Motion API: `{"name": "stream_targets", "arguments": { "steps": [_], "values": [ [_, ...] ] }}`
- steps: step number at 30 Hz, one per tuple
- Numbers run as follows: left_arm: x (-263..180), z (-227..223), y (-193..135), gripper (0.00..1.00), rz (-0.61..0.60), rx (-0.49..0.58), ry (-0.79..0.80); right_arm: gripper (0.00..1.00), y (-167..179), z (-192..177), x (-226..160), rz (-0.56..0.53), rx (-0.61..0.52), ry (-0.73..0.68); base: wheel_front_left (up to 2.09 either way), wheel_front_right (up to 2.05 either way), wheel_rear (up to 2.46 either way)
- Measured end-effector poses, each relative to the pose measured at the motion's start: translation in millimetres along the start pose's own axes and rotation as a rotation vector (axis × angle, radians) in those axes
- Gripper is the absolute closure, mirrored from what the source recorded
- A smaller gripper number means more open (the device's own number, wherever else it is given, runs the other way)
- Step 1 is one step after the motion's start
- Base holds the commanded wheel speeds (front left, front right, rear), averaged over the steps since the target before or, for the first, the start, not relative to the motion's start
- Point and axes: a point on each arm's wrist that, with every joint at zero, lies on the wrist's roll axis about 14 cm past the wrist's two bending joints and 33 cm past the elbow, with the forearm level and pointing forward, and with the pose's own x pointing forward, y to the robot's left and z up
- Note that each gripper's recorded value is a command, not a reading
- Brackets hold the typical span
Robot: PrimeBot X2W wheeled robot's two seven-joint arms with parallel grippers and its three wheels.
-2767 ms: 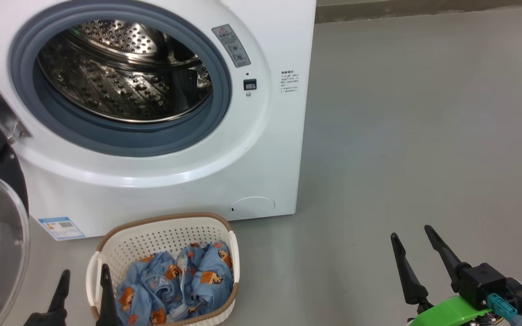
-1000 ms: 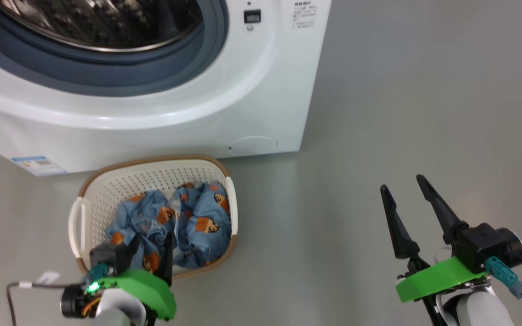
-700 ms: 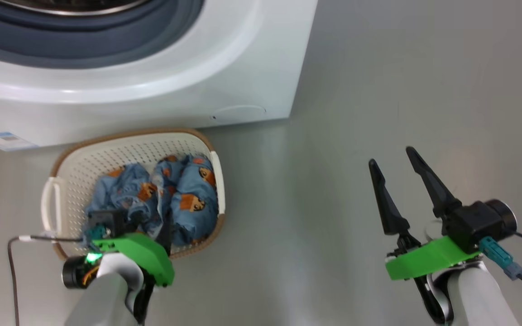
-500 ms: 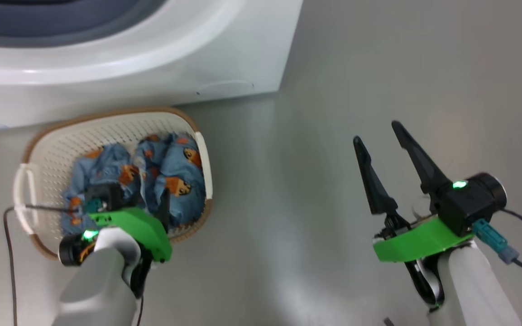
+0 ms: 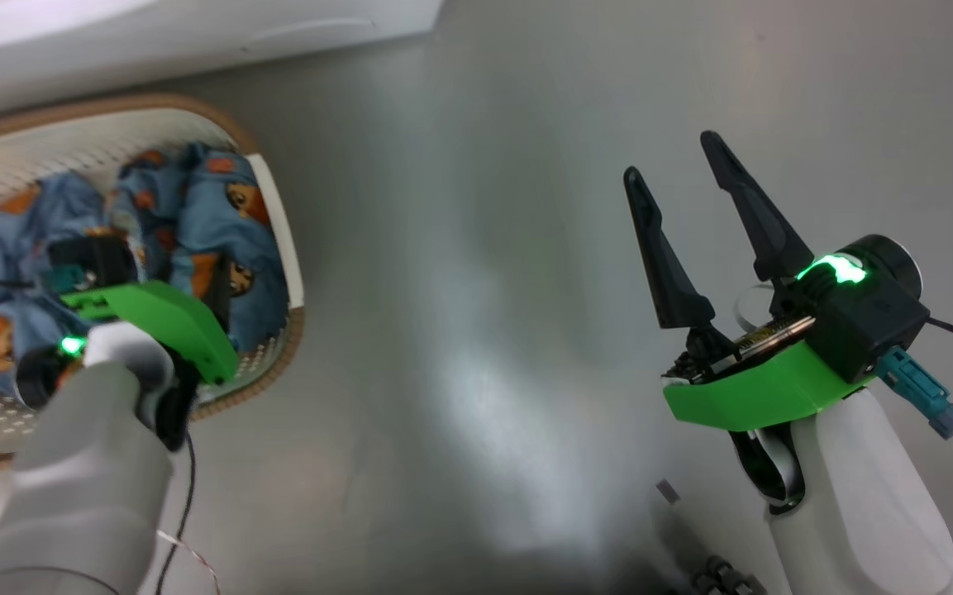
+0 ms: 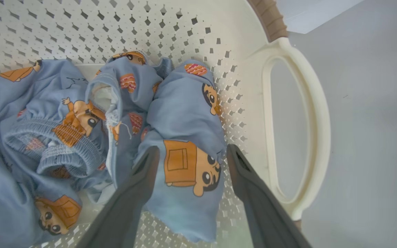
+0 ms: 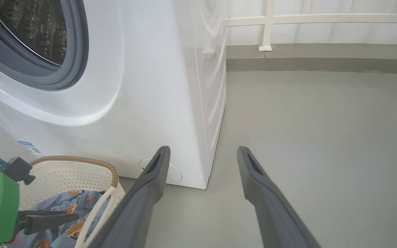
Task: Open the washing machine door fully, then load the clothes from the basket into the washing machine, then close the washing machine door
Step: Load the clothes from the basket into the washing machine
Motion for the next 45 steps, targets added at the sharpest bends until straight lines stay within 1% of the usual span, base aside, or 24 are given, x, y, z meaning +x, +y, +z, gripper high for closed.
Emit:
{"name": "stream_targets", "arguments": {
  "steps": [9, 15, 18, 19, 20, 30, 38, 41, 42, 45],
  "values": [
    [50, -5, 23, 0.0, 0.015, 0.012, 0.064, 0.0, -18, -38, 3, -0.035, 0.021, 0.07, 0.0, 0.0, 0.0],
    [71, -32, 22, 0.0, -0.002, 0.01, 0.159, 0.0, -30, -58, -3, -0.064, 0.011, 0.122, 0.0, 0.0, 0.0],
    [77, -36, 25, 0.0, -0.001, 0.01, 0.171, 0.0, -34, -64, -6, -0.073, 0.006, 0.138, 0.0, 0.0, 0.0],
    [79, -36, 26, 0.61, 0.001, 0.009, 0.174, 0.0, -34, -65, -6, -0.075, 0.005, 0.142, 0.0, 0.0, 0.0],
    [80, -38, 26, 1.0, 0.001, 0.006, 0.182, 0.0, -35, -66, -7, -0.077, 0.004, 0.145, 0.0, 0.0, 0.0],
    [77, -34, 28, 1.0, 0.004, 0.0, 0.161, 0.0, -33, -61, -1, -0.067, 0.004, 0.125, 0.0, 0.0, 0.0],
    [63, -14, 22, 1.0, -0.004, 0.003, 0.062, 0.0, -30, -49, 3, -0.062, 0.006, 0.095, 0.0, 0.0, 0.0],
    [49, -4, 19, 1.0, -0.008, 0.014, -0.01, 0.0, -28, -40, 4, -0.058, -0.005, 0.079, 0.0, 0.0, 0.0],
    [49, -4, 19, 1.0, -0.008, 0.014, -0.01, 0.0, -28, -40, 4, -0.058, -0.005, 0.079, 0.0, 0.0, 0.0],
    [36, 5, 11, 1.0, -0.028, 0.014, -0.079, 0.0, -27, -31, 4, -0.059, -0.018, 0.062, 0.0, 0.0, 0.0]
  ]
}}
